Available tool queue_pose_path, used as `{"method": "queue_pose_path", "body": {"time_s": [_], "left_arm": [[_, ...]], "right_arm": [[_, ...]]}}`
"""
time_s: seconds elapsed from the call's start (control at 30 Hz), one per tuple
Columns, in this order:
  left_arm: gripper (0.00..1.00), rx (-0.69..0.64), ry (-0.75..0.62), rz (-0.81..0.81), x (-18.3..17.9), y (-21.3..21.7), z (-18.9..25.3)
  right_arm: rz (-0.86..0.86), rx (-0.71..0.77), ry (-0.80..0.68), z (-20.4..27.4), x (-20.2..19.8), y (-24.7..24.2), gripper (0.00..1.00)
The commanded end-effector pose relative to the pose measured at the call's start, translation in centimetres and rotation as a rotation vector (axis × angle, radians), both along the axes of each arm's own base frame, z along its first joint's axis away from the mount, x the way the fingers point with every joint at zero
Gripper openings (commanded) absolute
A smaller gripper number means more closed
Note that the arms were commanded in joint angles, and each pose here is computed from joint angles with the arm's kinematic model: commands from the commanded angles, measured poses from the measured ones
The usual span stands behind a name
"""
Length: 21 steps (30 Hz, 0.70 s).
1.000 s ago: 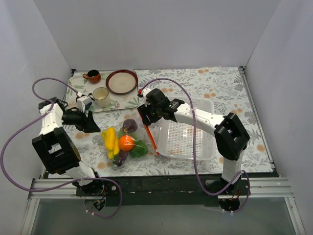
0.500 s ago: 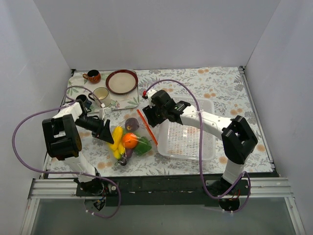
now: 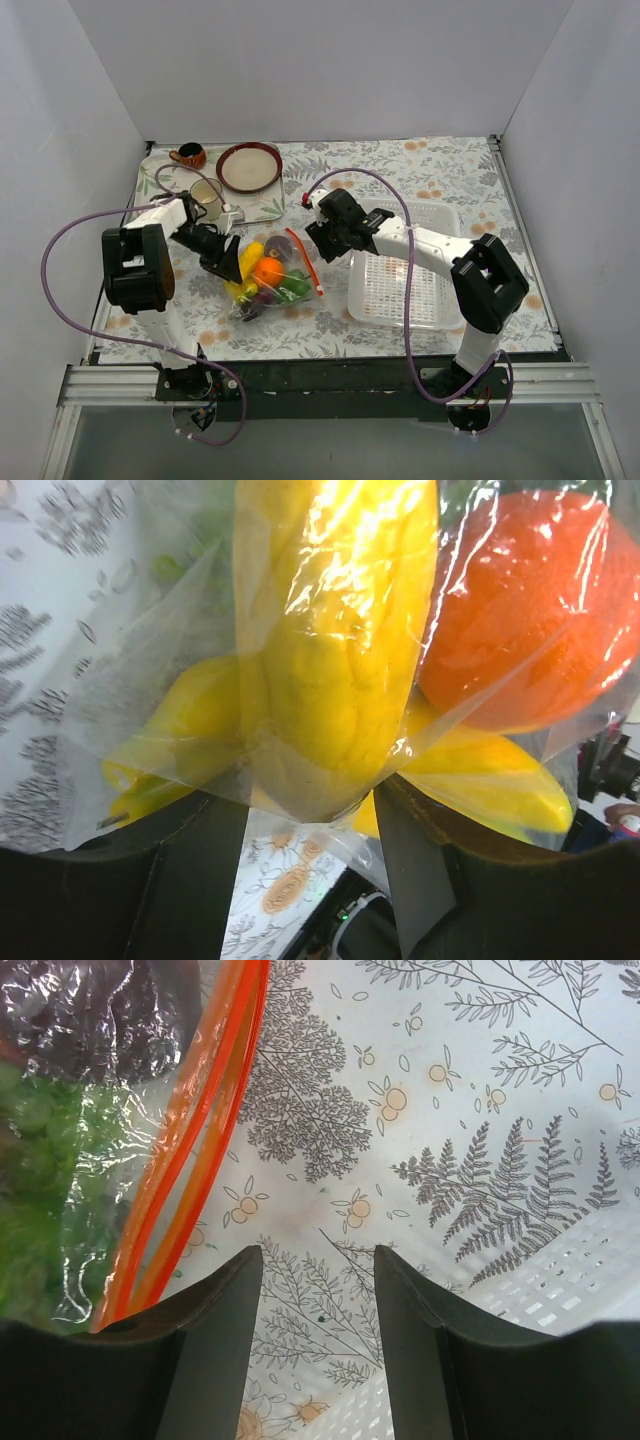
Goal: Open the zip-top bag and remove the fake food
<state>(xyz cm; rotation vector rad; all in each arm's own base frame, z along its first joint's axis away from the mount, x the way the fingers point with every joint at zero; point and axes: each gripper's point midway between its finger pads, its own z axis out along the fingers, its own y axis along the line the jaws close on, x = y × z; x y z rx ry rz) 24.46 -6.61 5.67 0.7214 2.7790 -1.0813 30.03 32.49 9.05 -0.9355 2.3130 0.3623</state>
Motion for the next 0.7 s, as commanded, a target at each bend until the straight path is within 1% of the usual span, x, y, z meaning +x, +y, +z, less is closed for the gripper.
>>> {"method": "queue_pose_path", "body": {"time_s": [0.0, 0.07, 0.1, 0.17, 0.2, 0.23, 0.27, 0.33, 0.37, 0.4, 0.43, 0.47, 0.6, 0.67], "left_arm": [[0.53, 0.239, -0.28, -0.073, 7.9, 3.9, -3.6], [0.53, 0.24, -0.289, -0.096, 7.6, 4.0, -3.0], [0.53, 0.239, -0.284, -0.1, 7.0, 4.0, -3.0], [0.52, 0.257, -0.291, -0.112, 6.2, 4.3, -3.0], [0.52, 0.265, -0.318, -0.126, 6.0, 4.4, -2.5], [0.52, 0.28, -0.295, -0.135, 4.8, 4.6, -3.1], [0.52, 0.295, -0.303, -0.138, 4.5, 4.9, -3.1], [0.52, 0.311, -0.302, -0.155, 3.3, 5.1, -3.4], [0.52, 0.326, -0.305, -0.158, 3.0, 5.4, -3.5], [0.52, 0.335, -0.305, -0.162, 2.8, 5.5, -3.5], [0.52, 0.339, -0.3, -0.168, 2.3, 5.6, -3.7], [0.52, 0.351, -0.296, -0.168, 2.2, 5.8, -3.8], [0.52, 0.388, -0.296, -0.176, 2.1, 6.5, -4.3], [0.52, 0.401, -0.303, -0.172, 2.4, 6.7, -4.4]], "right_arm": [[0.017, -0.017, -0.031, 0.1, 0.8, -0.1, 0.56], [0.034, 0.007, -0.035, 0.8, 1.2, 1.0, 0.56], [0.047, 0.011, -0.023, 0.3, 1.3, 1.4, 0.57], [0.071, 0.056, -0.027, 1.1, 1.7, 2.8, 0.56], [0.105, 0.082, 0.006, 0.7, 1.1, 3.6, 0.57], [0.122, 0.114, 0.004, 1.0, 1.1, 4.3, 0.56], [0.136, 0.129, 0.017, 0.7, 0.8, 4.5, 0.56], [0.198, 0.199, 0.055, 0.9, -0.5, 5.7, 0.56], [0.222, 0.245, 0.041, 1.5, -0.6, 6.4, 0.56], [0.268, 0.29, 0.078, 1.4, -2.0, 6.7, 0.57], [0.293, 0.325, 0.085, 1.7, -2.7, 7.0, 0.58], [0.356, 0.409, 0.075, 2.9, -3.4, 8.1, 0.6], [0.471, 0.541, 0.081, 4.9, -6.0, 8.9, 0.66], [0.514, 0.559, 0.111, 4.7, -7.2, 9.0, 0.68]]}}
